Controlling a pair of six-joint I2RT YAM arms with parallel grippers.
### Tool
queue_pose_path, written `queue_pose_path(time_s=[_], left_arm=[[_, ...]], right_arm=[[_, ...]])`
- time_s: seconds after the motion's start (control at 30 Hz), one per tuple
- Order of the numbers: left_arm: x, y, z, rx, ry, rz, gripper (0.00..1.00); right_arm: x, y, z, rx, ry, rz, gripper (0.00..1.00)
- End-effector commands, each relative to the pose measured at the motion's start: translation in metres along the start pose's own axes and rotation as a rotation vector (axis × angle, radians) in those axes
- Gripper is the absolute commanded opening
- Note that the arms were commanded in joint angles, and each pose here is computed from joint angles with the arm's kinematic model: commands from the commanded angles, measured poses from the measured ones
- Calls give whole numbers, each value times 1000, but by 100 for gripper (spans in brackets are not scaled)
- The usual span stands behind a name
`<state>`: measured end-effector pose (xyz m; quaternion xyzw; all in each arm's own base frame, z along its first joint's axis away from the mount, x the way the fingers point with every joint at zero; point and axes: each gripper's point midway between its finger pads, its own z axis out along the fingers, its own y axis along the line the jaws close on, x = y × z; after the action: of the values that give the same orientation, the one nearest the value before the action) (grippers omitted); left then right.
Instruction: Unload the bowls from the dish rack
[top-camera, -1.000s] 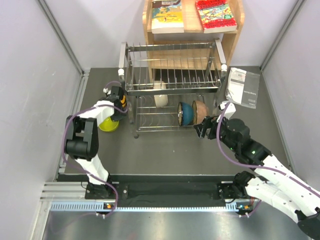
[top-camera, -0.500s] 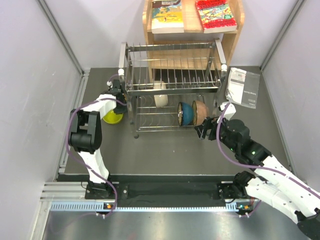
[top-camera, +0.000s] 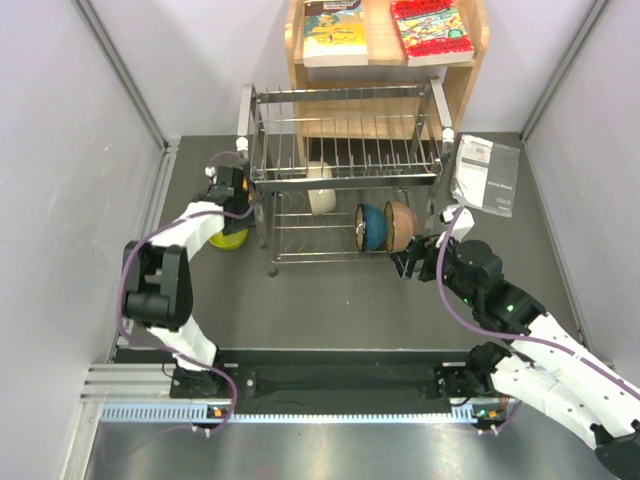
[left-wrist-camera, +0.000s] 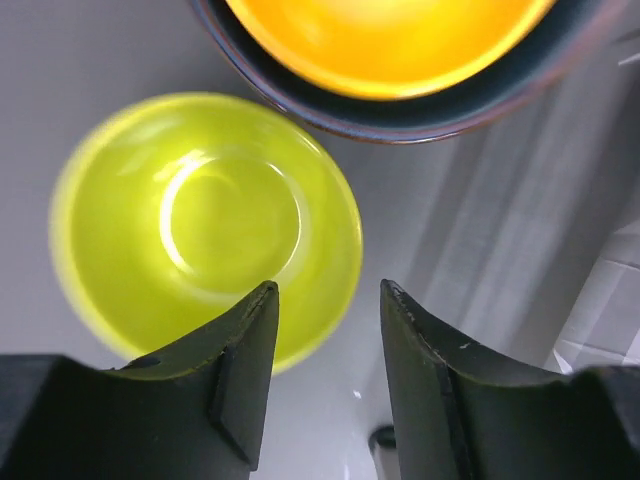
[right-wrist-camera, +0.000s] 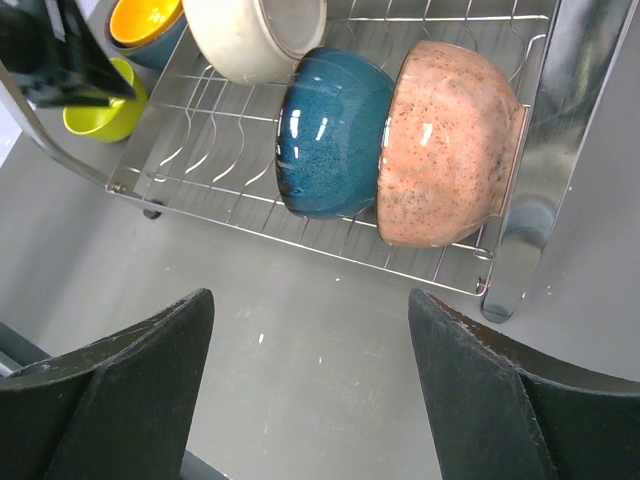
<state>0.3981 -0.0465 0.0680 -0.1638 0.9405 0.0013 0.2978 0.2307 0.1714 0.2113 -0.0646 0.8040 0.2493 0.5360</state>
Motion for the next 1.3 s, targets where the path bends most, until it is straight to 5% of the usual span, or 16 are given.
queue_pose_path(time_s=[0.0,0.3,0.47,0.67,0.87,1.1,1.27], left_arm=[[-58,-7,-57,61,-241,-60,51],[-75,27,-144,42,-462,-205,51],[-51,31,-201,233,-628,-193,50],[-25,21,-247,408,-669,-86,44],[15,-28,-236,668,-474,108,45],[43,-51,-245,828,-439,220,46],[80,-68,-247,968,-304,279,49]], right_arm=[[-7,2,-3,-12,-24,16,78],[-9,5,-7,-28,-36,33,78],[-14,10,-8,-55,-58,44,79],[-17,7,-2,-29,-58,18,79],[-21,5,6,0,-66,59,79],[-18,4,15,21,-25,51,79],[-17,7,17,2,-30,65,79]])
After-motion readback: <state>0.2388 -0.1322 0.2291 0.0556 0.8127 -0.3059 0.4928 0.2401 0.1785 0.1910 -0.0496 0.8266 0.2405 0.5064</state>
